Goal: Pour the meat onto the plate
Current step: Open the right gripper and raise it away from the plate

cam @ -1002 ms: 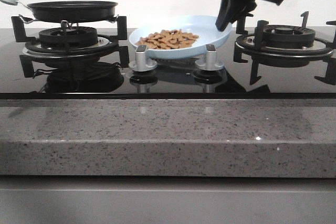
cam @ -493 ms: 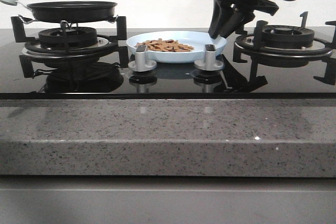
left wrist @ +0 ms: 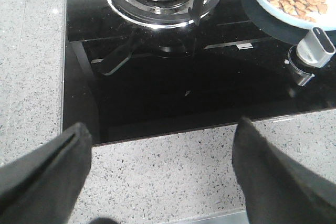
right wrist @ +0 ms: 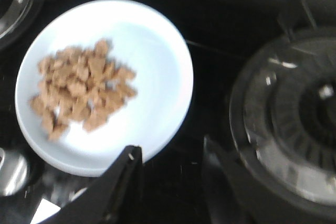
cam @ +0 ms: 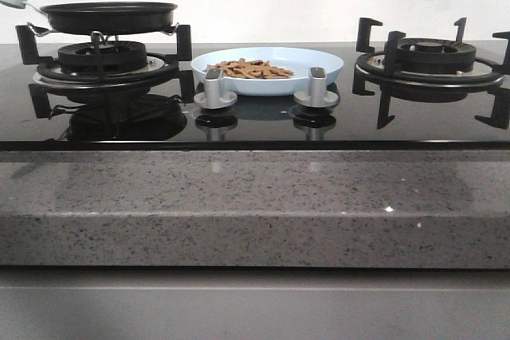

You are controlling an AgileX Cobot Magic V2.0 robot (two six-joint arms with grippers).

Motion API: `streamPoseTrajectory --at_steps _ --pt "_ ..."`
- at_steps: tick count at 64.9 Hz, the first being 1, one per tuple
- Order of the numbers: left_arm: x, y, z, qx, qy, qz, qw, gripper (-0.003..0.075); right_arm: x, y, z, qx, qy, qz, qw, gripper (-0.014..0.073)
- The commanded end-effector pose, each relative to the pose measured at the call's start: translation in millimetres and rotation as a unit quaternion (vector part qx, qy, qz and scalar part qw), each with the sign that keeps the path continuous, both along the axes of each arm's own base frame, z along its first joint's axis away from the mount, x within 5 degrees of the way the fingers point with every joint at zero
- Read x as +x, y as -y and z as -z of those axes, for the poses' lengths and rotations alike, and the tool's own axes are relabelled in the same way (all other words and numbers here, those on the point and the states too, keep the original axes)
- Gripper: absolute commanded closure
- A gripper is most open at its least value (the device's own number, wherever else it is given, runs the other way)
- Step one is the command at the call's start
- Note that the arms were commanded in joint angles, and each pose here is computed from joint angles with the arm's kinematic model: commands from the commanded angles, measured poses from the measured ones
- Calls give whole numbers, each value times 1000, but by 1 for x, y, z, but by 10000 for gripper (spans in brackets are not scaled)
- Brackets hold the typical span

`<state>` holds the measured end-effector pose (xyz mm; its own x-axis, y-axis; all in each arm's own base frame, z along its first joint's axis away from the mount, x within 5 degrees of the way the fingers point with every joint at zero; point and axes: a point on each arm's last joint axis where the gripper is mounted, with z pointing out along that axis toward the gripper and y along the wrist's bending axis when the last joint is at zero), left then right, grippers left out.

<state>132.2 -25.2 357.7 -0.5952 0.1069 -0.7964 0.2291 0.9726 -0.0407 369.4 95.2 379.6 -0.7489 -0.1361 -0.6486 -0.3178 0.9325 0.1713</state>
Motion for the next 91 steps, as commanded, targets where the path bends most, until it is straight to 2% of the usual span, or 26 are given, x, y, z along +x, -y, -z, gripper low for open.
streamPoseTrajectory --at_steps 1,34,47,59,69,75,91 --pt "3 1 -13 -14 45 -3 999 174 -38 10 -28 -3 63 7 998 280" --pt "4 1 -16 -17 61 -6 998 174 -207 46 25 -7 50 13 999 280" --pt "4 1 -16 -17 63 -6 998 174 -260 57 43 19 67 34 997 280" --pt "4 1 -16 -17 63 -6 998 174 -292 64 52 19 91 32 995 280" --pt "4 1 -16 -17 63 -6 998 179 -303 66 51 25 112 33 993 281" --pt "4 1 -16 -17 63 -6 998 255 -303 66 51 25 112 32 993 314" --pt "4 1 -16 -17 63 -6 998 566 -303 66 51 25 112 33 993 627"
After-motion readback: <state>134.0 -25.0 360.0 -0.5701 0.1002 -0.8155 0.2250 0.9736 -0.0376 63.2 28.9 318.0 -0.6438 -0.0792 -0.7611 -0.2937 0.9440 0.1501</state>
